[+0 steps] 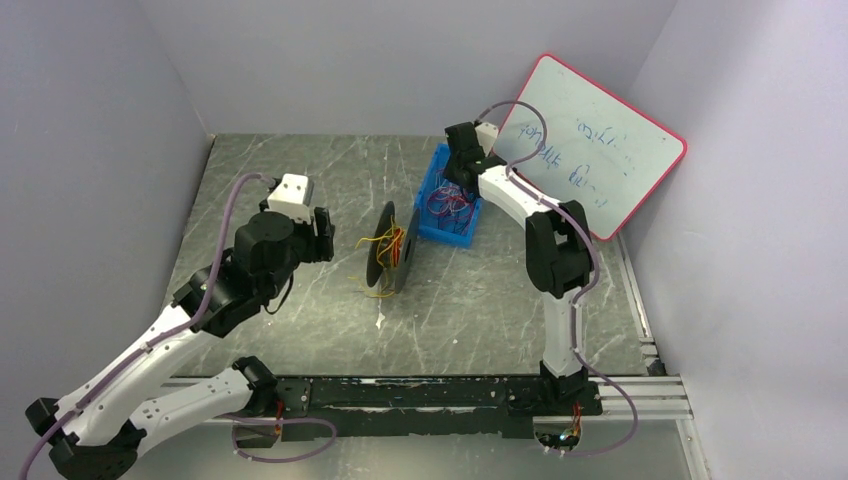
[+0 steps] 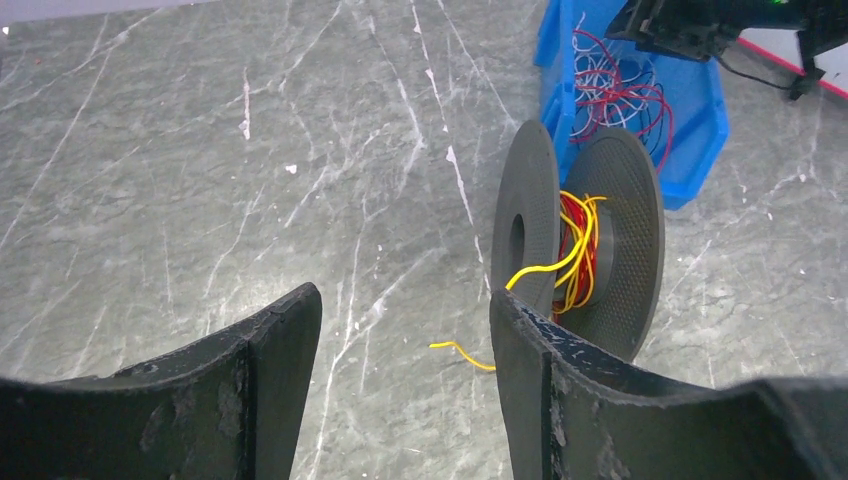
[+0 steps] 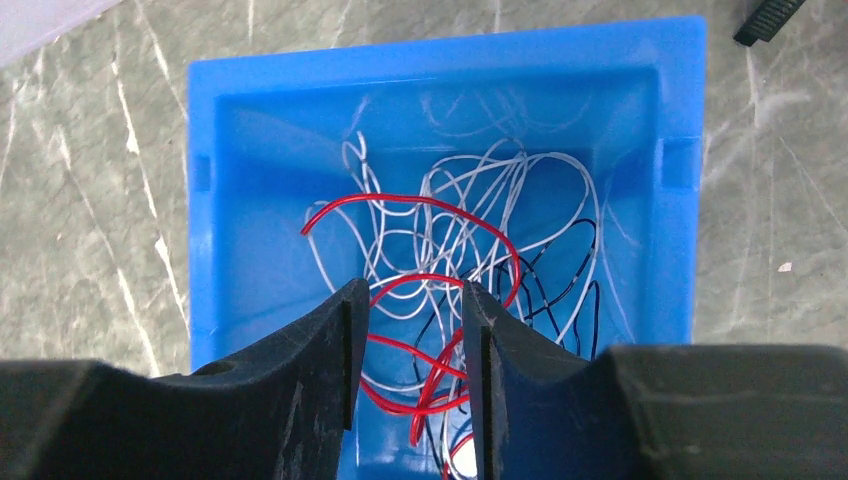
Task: Wrap the cables
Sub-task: Pick up the cable from the storage box.
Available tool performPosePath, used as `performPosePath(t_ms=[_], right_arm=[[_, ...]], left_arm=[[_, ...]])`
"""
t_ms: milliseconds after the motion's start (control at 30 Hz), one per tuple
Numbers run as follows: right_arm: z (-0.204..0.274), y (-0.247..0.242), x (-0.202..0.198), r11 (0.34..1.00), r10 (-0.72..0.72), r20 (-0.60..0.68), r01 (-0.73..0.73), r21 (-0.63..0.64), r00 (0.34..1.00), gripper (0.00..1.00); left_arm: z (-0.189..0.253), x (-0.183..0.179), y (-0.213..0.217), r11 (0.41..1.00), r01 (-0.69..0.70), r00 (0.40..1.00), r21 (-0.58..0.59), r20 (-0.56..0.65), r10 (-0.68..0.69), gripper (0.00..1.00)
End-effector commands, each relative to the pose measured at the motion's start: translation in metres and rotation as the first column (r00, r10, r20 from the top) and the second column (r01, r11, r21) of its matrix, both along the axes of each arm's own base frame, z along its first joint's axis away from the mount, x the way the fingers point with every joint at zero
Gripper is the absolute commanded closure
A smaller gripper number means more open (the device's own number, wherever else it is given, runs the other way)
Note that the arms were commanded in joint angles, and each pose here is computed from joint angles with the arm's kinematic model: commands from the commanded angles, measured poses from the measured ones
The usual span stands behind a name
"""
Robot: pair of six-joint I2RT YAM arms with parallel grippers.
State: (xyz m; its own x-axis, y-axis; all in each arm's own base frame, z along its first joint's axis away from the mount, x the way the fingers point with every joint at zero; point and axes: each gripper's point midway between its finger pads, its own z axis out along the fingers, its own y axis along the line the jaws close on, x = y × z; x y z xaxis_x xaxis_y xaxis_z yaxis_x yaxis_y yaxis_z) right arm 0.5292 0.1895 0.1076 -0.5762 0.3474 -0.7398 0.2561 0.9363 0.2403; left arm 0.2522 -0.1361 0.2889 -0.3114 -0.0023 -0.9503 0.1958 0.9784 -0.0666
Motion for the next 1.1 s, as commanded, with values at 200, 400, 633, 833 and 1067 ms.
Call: performPosePath(t_ms=[200, 400, 633, 833, 1067], right_arm=[[-0.001, -0.015, 0.02, 0.971, -0.229, 0.053, 0.224, 0.086, 0.972, 0.58], [-0.009, -0.018, 0.027, 0.949, -0.301, 0.053, 0.294, 0.111, 0.952, 0.6], [-0.023, -0.02, 0.031, 0.931, -0.351, 0.047, 0.343, 0.123, 0.935, 0.63], [-0.034, -0.031, 0.033, 0.91, -0.404, 0.047, 0.396, 0.119, 0.914, 0.63], [-0.044, -0.036, 0.039, 0.896, -0.428, 0.034, 0.419, 0.149, 0.903, 0.64]], left_arm=[[0.004, -0.001, -0.002, 0.996, 0.041, 0.999, -0.073, 0.021, -0.04, 0.33], [0.008, -0.002, 0.001, 0.996, 0.04, 0.999, -0.084, 0.036, -0.037, 0.32], [0.009, -0.003, 0.003, 0.995, 0.037, 0.998, -0.091, 0.044, -0.033, 0.31], [0.01, -0.004, 0.004, 0.995, 0.034, 0.998, -0.093, 0.046, -0.029, 0.31], [0.009, -0.004, 0.004, 0.995, 0.035, 0.998, -0.096, 0.045, -0.031, 0.31]])
